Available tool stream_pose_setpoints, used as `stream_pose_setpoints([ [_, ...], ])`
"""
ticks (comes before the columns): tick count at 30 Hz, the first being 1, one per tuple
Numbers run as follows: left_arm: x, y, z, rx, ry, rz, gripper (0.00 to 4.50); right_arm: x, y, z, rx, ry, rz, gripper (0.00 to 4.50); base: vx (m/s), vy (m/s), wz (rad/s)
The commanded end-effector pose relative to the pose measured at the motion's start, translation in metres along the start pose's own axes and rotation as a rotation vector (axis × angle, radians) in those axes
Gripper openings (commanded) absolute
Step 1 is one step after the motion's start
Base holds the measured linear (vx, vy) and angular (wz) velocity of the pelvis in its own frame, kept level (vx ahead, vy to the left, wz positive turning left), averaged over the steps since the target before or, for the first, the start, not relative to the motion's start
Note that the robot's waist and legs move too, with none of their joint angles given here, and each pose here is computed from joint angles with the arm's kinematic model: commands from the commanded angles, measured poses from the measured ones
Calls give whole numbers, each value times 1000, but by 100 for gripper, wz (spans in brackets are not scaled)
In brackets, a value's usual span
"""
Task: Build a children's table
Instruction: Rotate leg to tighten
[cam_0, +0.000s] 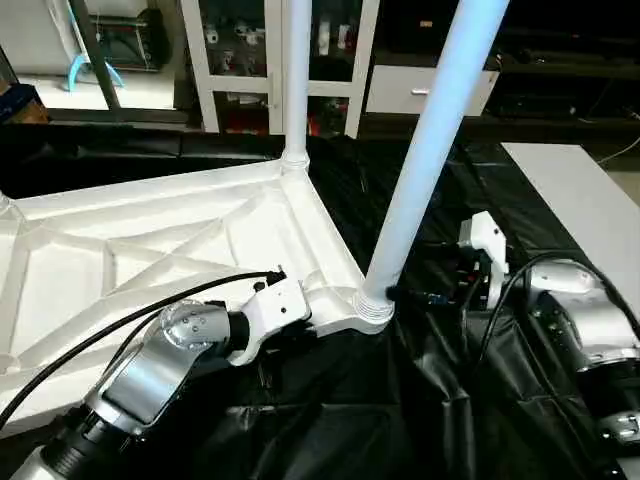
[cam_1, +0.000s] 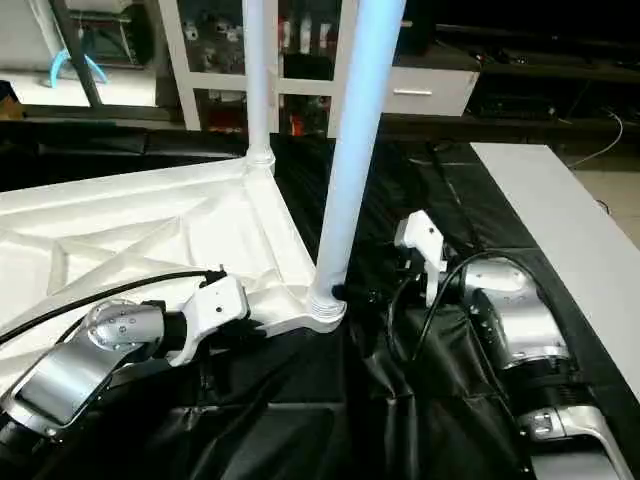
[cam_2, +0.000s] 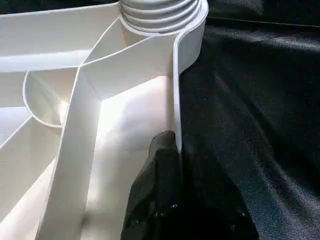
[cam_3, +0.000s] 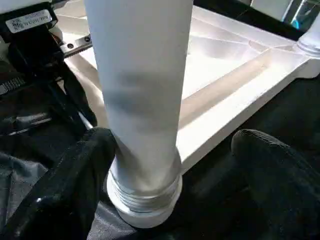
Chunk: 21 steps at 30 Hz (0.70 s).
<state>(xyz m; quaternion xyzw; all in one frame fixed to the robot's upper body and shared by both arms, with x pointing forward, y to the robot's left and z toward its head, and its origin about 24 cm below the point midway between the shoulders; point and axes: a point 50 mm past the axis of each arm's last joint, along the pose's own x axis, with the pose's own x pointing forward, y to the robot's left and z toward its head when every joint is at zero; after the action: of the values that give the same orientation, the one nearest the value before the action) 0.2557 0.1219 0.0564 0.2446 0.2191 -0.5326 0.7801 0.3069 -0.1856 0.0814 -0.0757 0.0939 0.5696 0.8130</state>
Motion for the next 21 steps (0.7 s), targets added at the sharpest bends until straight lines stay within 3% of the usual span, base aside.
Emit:
stream_pose_setpoints([
  [1, 10, -18, -19, -54, 61, -98, 6, 6, 3, 4, -6, 4, 70, 416, 0, 0, 0],
  [4, 11, -18, -18, -49, 55, -95, 1, 16, 12, -2, 6, 25, 162, 399, 0, 0, 0],
  [12, 11, -18, -19, -43, 50, -89, 0, 24, 1, 0, 15, -8, 99, 329, 0, 0, 0],
  [19, 10, -19, -20, -46, 50, -85, 0, 22, 1, -1, 23, -9, 107, 268, 0, 0, 0],
  [21, 10, -19, -21, -47, 50, -86, 0, 22, 2, -1, 27, -11, 110, 268, 0, 0, 0],
])
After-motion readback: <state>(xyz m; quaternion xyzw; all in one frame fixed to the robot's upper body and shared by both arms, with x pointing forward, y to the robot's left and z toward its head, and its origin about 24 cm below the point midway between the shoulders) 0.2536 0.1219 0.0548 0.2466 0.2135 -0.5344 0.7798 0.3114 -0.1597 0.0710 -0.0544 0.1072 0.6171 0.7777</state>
